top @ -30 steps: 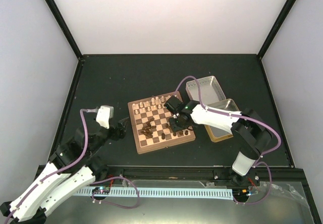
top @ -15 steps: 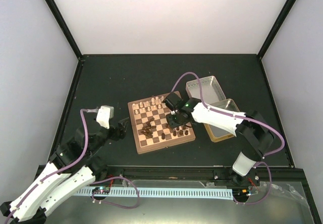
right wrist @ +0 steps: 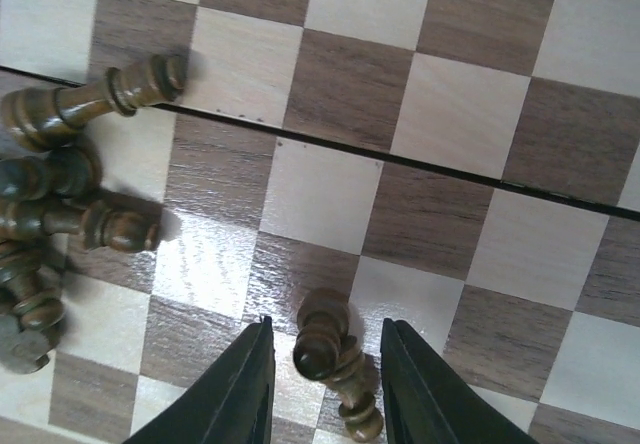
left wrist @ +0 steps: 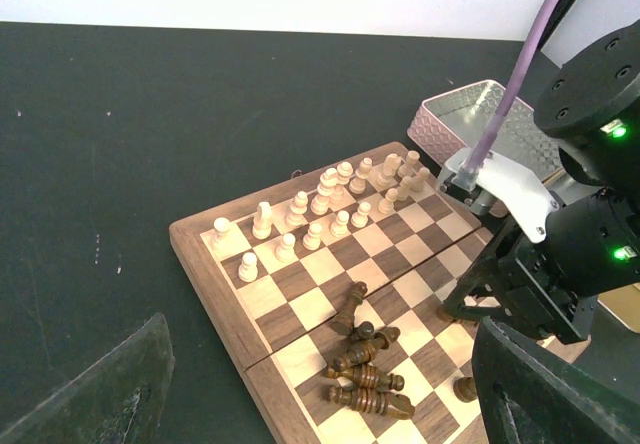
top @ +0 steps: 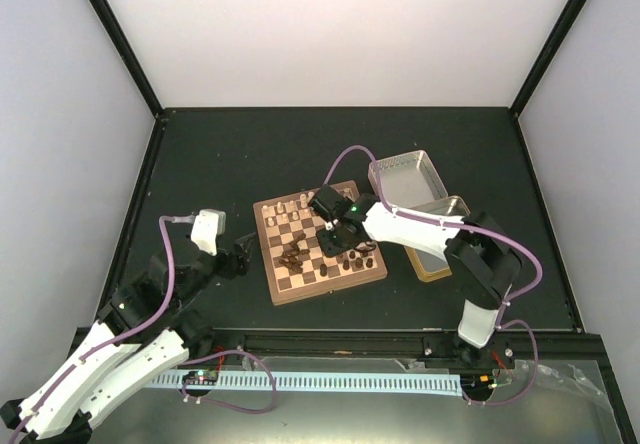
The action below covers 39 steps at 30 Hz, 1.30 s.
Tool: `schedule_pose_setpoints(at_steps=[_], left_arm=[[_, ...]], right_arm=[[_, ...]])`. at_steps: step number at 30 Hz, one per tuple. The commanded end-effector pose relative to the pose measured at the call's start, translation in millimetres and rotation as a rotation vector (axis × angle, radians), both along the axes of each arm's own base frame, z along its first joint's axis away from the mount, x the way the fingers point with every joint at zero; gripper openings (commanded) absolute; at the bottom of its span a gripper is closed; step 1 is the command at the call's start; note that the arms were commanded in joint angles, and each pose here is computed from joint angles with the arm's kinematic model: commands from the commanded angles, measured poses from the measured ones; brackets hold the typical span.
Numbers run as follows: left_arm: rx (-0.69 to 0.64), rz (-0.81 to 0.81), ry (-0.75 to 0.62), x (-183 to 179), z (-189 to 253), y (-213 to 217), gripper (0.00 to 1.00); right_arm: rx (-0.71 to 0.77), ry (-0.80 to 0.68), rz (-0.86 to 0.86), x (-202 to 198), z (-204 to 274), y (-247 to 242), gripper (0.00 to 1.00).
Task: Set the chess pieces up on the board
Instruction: Pick up the chess piece from the chessboard.
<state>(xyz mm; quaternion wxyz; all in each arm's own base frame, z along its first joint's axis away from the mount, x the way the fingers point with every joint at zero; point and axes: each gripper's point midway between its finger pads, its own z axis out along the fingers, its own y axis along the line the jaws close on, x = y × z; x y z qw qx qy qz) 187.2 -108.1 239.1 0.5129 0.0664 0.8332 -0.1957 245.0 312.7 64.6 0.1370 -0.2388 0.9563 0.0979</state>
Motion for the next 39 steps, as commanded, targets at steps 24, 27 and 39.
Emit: schedule_pose_setpoints(at_steps=[24, 27, 39], left_arm=[[-0.003, -0.009, 0.005, 0, -1, -2, 0.84], [-0.047, -0.011, 0.022, 0, -1, -7, 0.84], [-0.395, -0.168, -0.001, 17, -33, -72, 0.81]], right_arm=[[0.278, -0.020, -0.019, 14, 40, 56, 0.06], [0.379, -0.031, -0.077, 17, 58, 64, 0.06], [0.697, -0.014, -0.178, 14, 131, 83, 0.06]])
